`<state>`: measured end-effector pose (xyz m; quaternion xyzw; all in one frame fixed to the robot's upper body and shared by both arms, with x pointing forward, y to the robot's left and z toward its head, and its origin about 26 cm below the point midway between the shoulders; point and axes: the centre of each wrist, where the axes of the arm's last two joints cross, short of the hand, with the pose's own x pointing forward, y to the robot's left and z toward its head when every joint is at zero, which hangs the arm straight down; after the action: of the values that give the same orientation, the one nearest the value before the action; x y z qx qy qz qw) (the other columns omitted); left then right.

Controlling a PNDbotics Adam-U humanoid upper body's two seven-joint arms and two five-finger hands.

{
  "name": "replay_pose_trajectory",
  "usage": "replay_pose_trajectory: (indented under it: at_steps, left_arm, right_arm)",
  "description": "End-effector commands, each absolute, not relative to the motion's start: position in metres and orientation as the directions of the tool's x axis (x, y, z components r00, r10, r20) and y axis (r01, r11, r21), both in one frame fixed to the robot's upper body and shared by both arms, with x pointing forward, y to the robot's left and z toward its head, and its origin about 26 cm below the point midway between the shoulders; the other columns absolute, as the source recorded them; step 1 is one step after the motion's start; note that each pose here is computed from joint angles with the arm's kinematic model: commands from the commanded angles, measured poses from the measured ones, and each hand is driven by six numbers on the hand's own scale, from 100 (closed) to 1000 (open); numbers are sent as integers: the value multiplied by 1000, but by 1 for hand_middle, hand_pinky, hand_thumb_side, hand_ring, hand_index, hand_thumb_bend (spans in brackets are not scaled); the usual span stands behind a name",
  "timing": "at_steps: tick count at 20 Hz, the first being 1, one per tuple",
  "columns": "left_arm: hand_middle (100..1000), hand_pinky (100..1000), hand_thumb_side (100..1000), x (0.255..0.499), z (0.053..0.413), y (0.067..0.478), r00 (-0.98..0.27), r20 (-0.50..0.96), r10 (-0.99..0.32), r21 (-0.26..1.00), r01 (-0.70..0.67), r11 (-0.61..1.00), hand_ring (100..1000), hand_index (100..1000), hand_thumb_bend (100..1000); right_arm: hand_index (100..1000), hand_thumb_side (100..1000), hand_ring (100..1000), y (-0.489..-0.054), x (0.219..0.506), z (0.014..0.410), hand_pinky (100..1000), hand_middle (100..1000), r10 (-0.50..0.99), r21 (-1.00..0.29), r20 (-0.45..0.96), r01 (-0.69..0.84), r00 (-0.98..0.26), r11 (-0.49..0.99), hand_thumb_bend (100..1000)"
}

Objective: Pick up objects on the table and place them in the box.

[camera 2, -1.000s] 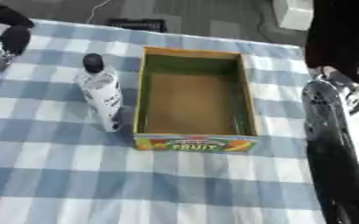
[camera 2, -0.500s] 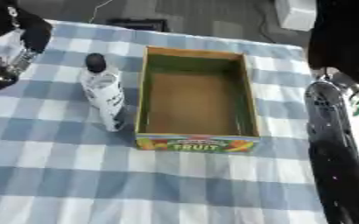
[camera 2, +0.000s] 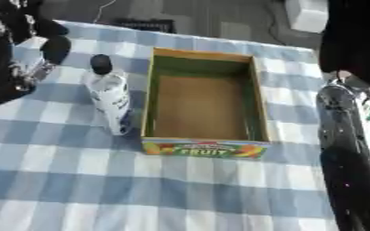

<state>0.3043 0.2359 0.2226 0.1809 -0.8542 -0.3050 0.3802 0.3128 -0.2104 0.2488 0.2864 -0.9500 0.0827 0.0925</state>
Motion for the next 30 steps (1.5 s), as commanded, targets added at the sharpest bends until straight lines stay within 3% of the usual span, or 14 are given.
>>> replay_pose_trajectory:
  at_steps: [1, 6, 17, 30]
  left_arm:
    - [884, 702, 693, 302, 230, 231, -668, 518, -535, 679, -59, 731, 726, 1000, 476]
    - [921, 747, 662, 302, 230, 227, -664, 520, -537, 709, -14, 705, 756, 1000, 388]
    - [968, 793, 675, 302, 230, 224, -664, 503, -554, 764, 41, 644, 792, 1000, 515]
    - [979, 824, 701, 302, 230, 222, -663, 491, -565, 795, 77, 602, 820, 1000, 506]
  right_arm:
    - [660, 793, 433, -209, 311, 256, 403, 518, -536, -124, 200, -564, -820, 817, 100]
    - [660, 793, 433, -209, 310, 256, 403, 519, -538, -126, 202, -567, -818, 814, 100]
    - [660, 792, 433, -208, 311, 257, 403, 519, -543, -121, 197, -570, -816, 813, 100]
    - [660, 791, 433, -208, 311, 257, 403, 519, -544, -121, 197, -571, -816, 812, 100]
